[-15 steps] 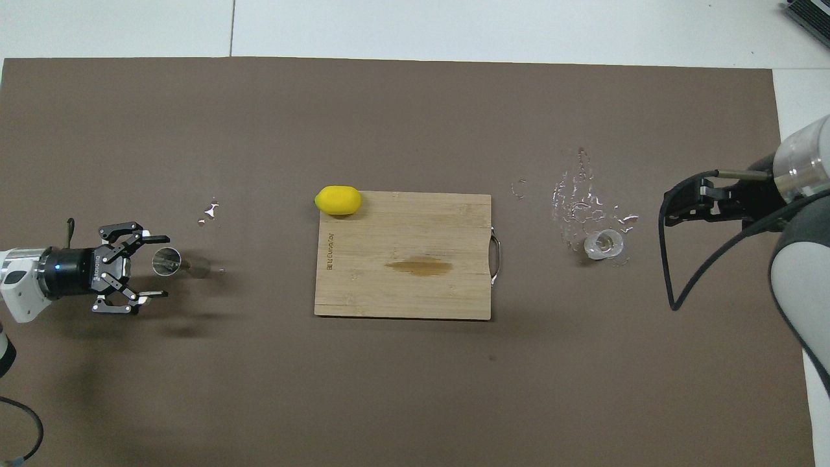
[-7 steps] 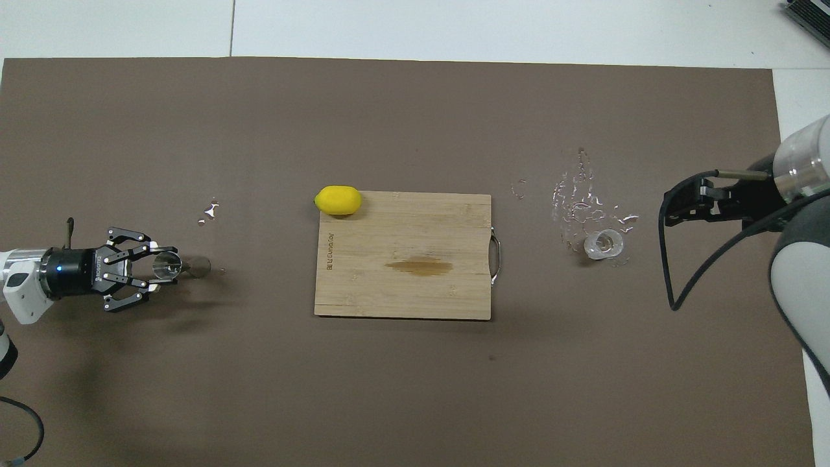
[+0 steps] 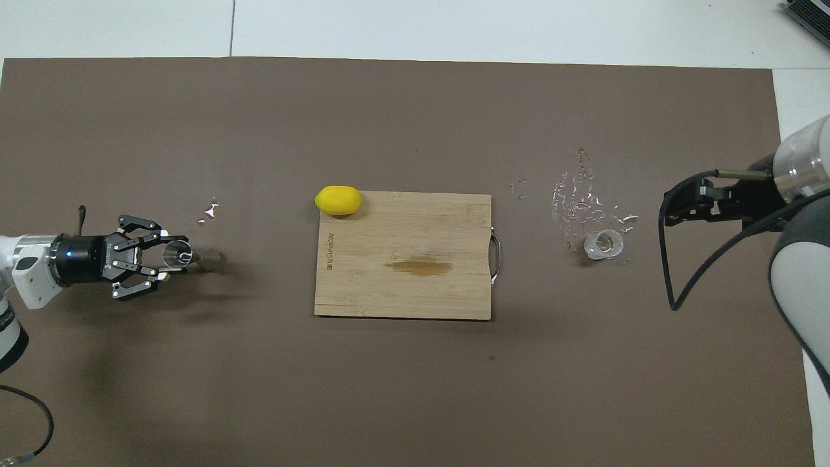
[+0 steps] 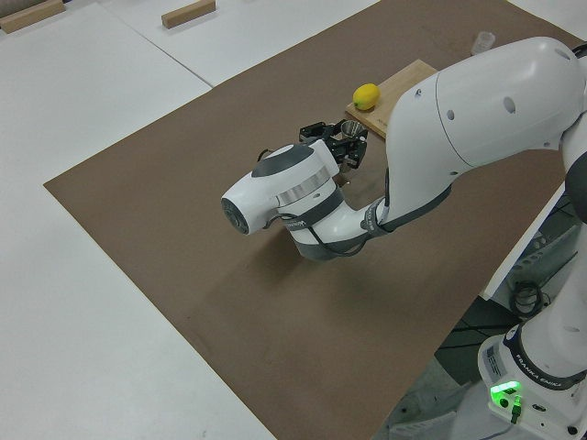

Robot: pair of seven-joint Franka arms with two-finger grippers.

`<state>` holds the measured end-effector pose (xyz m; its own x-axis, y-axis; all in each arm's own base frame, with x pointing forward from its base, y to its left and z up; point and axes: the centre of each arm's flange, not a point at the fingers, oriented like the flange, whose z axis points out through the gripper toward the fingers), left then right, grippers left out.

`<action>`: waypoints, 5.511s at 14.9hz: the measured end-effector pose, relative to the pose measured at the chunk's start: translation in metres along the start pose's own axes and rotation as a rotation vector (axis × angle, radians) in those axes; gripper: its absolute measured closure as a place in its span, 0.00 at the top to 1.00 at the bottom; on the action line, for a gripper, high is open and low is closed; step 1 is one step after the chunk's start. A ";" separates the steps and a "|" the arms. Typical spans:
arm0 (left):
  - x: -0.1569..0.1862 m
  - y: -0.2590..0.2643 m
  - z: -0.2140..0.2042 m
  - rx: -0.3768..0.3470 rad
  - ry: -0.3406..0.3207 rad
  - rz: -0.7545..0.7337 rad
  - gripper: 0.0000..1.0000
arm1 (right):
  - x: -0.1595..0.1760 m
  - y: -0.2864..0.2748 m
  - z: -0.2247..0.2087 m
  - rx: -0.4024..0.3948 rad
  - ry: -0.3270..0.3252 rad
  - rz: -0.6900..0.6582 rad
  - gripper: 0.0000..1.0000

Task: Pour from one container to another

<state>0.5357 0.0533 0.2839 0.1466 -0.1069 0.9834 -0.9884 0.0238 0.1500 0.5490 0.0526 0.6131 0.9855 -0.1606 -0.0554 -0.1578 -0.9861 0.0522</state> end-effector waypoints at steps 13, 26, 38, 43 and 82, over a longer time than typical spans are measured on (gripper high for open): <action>0.026 -0.020 0.183 -0.040 0.126 -0.231 0.51 | 0.000 0.000 0.000 0.000 0.000 0.000 1.00; 0.039 -0.010 0.326 0.126 0.117 -0.055 0.51 | 0.000 0.000 0.000 0.000 0.000 0.000 1.00; 0.019 0.026 0.395 0.101 0.045 0.004 0.51 | 0.000 0.000 0.000 0.000 0.000 0.000 1.00; 0.017 0.026 0.395 0.113 0.033 0.002 0.65 | 0.000 0.000 0.000 0.000 0.000 0.000 1.00; 0.338 0.054 -0.181 0.064 -1.158 0.156 1.00 | 0.060 0.121 0.181 0.364 -0.310 1.292 0.83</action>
<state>0.5388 0.1983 0.6431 -0.0674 -0.9499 0.3052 -0.9975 0.0702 -0.0017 0.5778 -0.0842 0.4359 0.0808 -0.9180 -0.3883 -0.9967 -0.0782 -0.0227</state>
